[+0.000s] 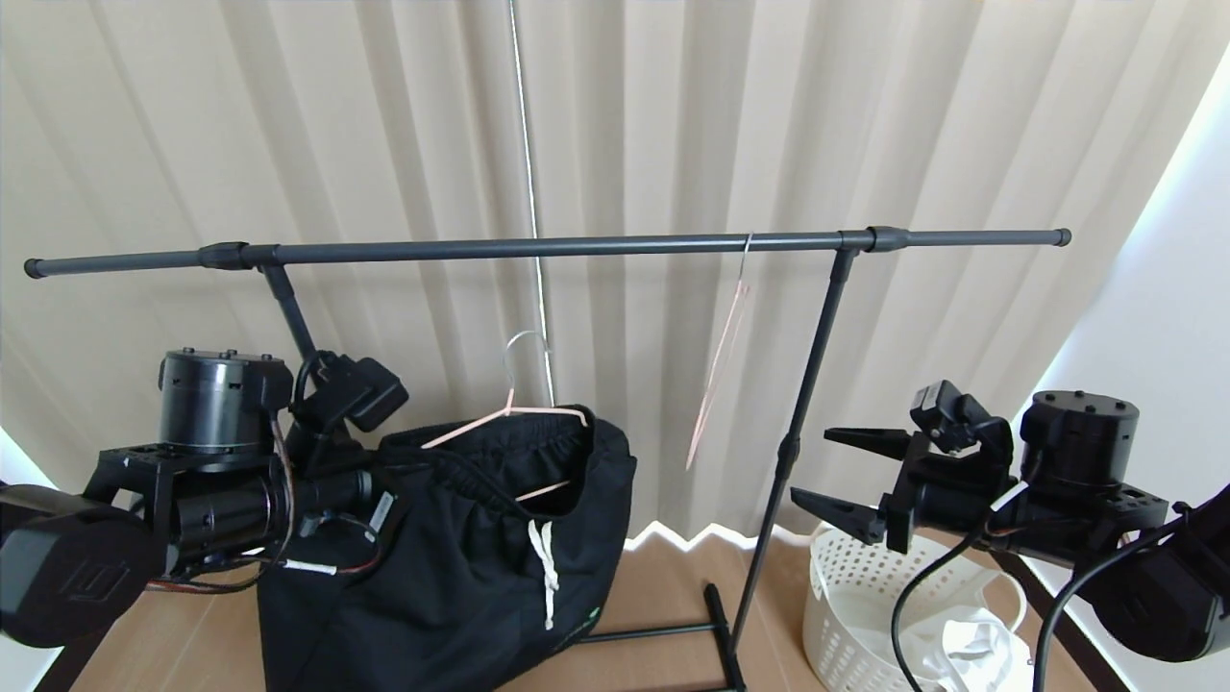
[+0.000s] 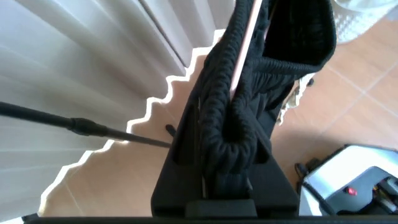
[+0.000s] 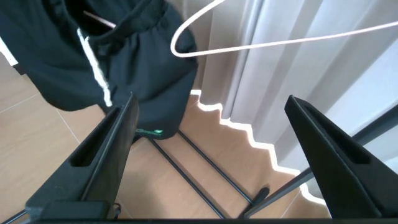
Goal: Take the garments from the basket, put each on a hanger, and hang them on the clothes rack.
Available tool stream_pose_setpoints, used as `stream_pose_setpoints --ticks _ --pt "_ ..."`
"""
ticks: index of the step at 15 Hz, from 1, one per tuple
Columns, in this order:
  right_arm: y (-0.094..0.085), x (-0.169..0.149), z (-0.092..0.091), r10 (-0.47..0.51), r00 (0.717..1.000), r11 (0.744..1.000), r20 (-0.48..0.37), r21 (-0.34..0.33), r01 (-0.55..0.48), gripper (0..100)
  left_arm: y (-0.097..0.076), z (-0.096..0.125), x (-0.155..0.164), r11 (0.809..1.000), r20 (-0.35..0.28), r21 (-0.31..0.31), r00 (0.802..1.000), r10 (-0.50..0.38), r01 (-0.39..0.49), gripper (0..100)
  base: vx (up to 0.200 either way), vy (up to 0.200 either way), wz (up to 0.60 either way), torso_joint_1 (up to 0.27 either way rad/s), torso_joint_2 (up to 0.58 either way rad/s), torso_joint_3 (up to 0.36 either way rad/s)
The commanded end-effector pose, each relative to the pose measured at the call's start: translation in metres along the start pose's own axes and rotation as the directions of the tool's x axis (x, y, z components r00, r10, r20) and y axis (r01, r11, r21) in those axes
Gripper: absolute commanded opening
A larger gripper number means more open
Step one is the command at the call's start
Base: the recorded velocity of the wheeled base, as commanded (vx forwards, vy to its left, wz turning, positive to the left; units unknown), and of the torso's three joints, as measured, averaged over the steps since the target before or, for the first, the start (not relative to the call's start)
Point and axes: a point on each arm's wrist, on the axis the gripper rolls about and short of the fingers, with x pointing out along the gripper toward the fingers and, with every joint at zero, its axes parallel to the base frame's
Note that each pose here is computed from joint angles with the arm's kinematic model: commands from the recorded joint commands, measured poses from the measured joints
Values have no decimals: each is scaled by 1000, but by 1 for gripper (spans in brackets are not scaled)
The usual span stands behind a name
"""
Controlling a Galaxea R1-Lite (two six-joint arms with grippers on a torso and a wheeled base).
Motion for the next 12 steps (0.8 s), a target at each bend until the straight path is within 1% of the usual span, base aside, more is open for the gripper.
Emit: stream_pose_setpoints --ticks 1,3,4,5,7,11,12 --pt "0 -1 0 -15 1000 1000 -5 1 15 100 3 10 2 999 39 -33 999 18 -17 0 0 0 0 0 0 0" --pt "1 -3 1 -30 1000 1000 -4 -3 30 100 6 19 0 995 84 -93 996 36 -28 0 0 0 0 0 0 0" --pt "1 -3 2 -32 1000 999 -1 -4 32 100 9 25 -1 989 114 -143 992 52 -36 0 0 0 0 0 0 0" --pt "1 -3 3 -32 999 999 1 -6 32 100 10 27 -2 986 125 -159 990 61 -41 0 0 0 0 0 0 0" --pt "1 -3 3 -34 999 999 3 -8 34 100 13 35 -4 984 151 -169 986 76 -50 0 0 0 0 0 0 0" --pt "0 -2 2 -35 999 999 0 -6 35 100 17 44 1 984 175 -169 981 85 -55 0 0 0 0 0 0 0" --pt "0 -2 2 -35 999 999 -1 -5 35 100 19 48 3 983 186 -177 979 88 -55 0 0 0 0 0 0 0"
